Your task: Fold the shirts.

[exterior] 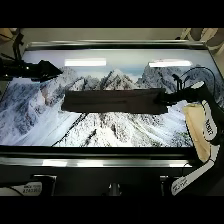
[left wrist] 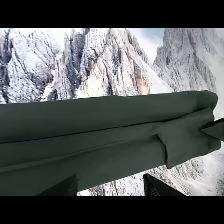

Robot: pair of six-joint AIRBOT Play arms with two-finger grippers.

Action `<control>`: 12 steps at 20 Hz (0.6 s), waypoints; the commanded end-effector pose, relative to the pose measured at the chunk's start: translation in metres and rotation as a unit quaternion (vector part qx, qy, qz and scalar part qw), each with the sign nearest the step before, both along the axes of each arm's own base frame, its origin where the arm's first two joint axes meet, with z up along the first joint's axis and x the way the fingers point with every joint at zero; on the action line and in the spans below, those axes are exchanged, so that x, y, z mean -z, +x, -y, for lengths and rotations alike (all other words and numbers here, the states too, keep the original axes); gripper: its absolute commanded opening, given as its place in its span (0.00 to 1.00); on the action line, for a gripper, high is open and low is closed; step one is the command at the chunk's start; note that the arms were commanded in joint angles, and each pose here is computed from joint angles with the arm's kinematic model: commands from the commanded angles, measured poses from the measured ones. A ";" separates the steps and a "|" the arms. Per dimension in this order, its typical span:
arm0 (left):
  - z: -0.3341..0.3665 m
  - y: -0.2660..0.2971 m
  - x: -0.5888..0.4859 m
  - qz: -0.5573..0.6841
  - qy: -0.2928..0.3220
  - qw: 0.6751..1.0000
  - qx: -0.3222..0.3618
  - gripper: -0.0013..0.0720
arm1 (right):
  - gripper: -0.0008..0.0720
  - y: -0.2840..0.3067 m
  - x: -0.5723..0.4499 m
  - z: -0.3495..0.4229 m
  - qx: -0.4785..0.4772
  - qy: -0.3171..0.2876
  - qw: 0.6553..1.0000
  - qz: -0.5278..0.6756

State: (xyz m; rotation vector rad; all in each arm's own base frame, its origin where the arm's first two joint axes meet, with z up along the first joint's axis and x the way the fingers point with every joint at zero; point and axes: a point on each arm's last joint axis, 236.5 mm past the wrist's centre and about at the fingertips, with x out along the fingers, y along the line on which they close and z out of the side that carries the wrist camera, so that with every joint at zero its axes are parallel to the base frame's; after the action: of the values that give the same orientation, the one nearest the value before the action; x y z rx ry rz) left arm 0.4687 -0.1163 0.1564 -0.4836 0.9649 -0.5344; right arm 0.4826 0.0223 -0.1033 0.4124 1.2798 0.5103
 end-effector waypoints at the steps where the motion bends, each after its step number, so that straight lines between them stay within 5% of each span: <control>1: 0.032 -0.009 -0.002 0.008 0.003 0.999 0.037 0.70 | 0.05 0.007 -0.012 -0.023 0.007 0.032 0.999 0.006; 2: 0.044 -0.008 0.004 0.012 0.007 0.999 0.053 0.57 | 0.04 0.012 -0.025 -0.028 0.012 0.046 0.999 0.020; 3: 0.059 -0.003 0.013 0.021 0.012 0.997 0.069 0.20 | 0.04 0.018 -0.042 -0.031 0.013 0.055 0.998 0.042; 4: 0.075 0.004 0.023 0.038 0.019 0.996 0.082 0.06 | 0.04 0.020 -0.059 -0.033 0.013 0.059 0.996 0.059; 12: 0.215 0.006 0.182 -0.082 0.002 0.990 0.116 0.06 | 0.04 -0.014 -0.190 -0.052 -0.036 0.062 0.987 0.146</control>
State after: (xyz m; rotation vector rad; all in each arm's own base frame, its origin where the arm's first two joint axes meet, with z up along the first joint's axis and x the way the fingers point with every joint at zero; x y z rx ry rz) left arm 0.4880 -0.2843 0.0239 -0.3842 1.0960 -0.7003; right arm 0.4870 0.0645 0.0472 0.4087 1.0186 0.6399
